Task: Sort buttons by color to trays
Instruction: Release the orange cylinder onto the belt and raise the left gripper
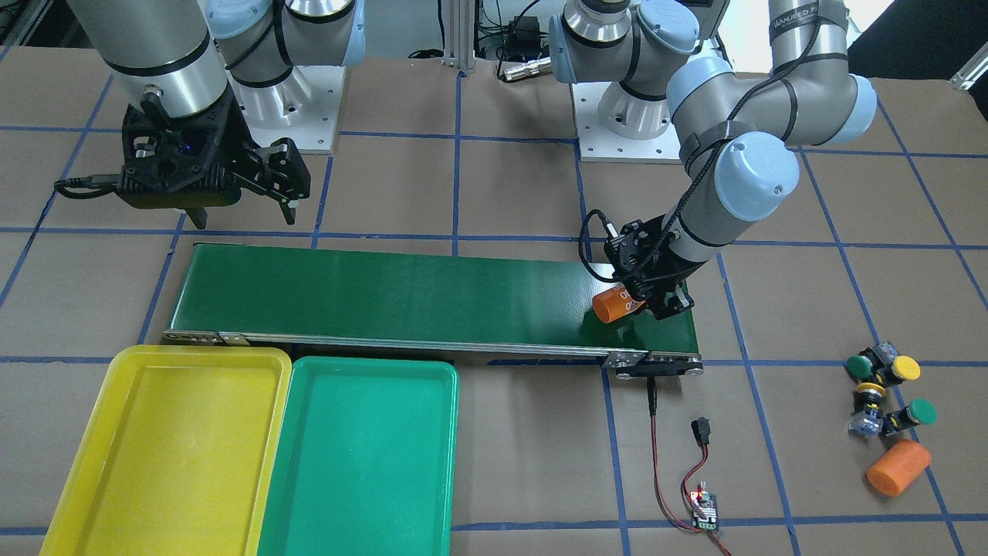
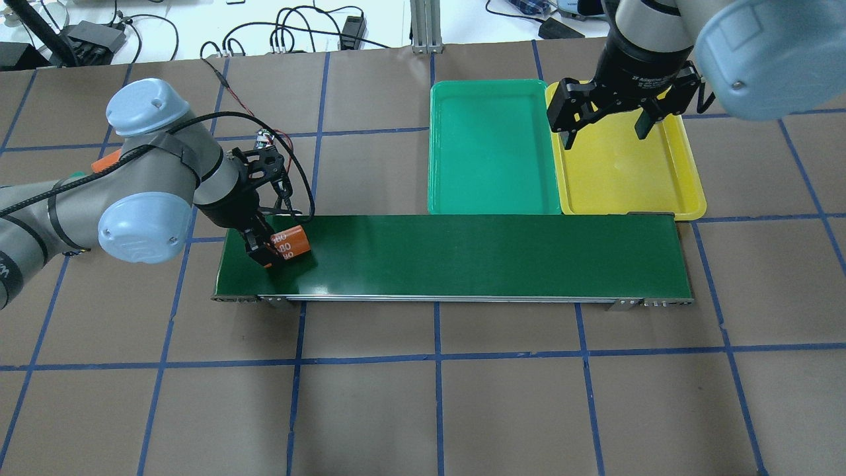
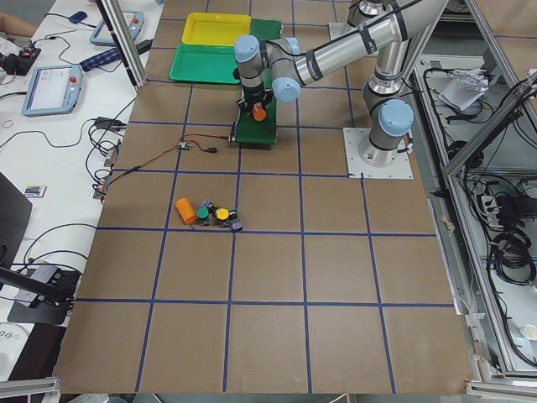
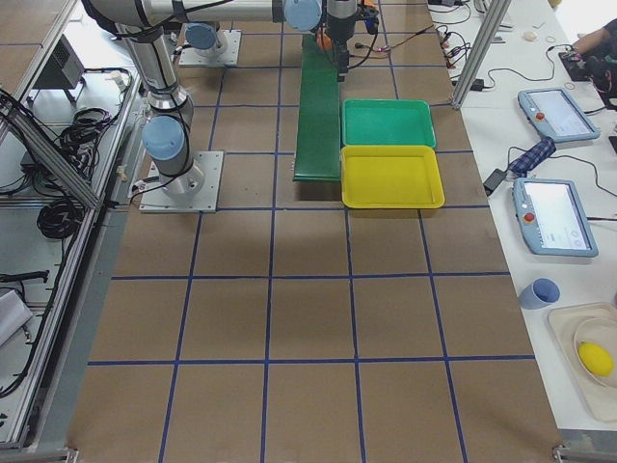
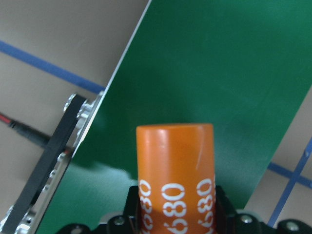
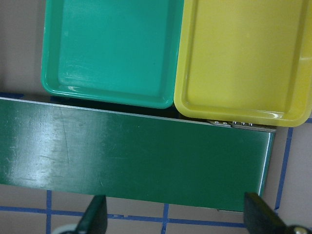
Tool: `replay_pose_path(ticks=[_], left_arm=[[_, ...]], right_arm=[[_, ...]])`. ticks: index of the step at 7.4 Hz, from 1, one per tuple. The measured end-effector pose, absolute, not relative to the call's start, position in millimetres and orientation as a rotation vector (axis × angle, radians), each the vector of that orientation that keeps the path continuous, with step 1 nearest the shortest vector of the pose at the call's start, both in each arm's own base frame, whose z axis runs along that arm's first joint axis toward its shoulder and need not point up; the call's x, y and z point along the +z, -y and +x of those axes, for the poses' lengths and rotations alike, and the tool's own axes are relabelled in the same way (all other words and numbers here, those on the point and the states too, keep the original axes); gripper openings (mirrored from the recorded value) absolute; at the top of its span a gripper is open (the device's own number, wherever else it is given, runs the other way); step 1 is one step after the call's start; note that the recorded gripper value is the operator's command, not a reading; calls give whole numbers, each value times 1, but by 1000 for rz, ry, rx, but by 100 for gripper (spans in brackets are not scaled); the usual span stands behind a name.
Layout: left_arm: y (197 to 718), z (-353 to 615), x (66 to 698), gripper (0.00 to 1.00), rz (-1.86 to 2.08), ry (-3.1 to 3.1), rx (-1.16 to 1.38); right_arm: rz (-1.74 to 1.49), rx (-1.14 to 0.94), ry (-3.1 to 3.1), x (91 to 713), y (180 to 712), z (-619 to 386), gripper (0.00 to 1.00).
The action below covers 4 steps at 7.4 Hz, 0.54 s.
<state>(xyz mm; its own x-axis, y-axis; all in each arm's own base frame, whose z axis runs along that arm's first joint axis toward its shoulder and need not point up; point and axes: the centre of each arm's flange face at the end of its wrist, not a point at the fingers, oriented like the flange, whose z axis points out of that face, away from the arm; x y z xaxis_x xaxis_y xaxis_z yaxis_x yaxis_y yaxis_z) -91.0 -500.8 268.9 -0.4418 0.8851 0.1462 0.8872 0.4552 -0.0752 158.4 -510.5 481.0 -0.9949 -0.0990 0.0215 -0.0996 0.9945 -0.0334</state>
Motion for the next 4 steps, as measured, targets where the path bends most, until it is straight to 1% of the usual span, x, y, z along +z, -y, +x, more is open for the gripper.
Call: replay_pose_path(ticks=[2,3,4], left_arm=[[506,-86,291,86,-1538,2563,40],[520,-63,310,86,-1491,2608,61],[546,-16,329,87,-1362,2702,69]], right_arm=[[155,54,3117,481,511,158,100],[155,54,3117,481,511,158,100],[154,54,3117,481,511,158,100]])
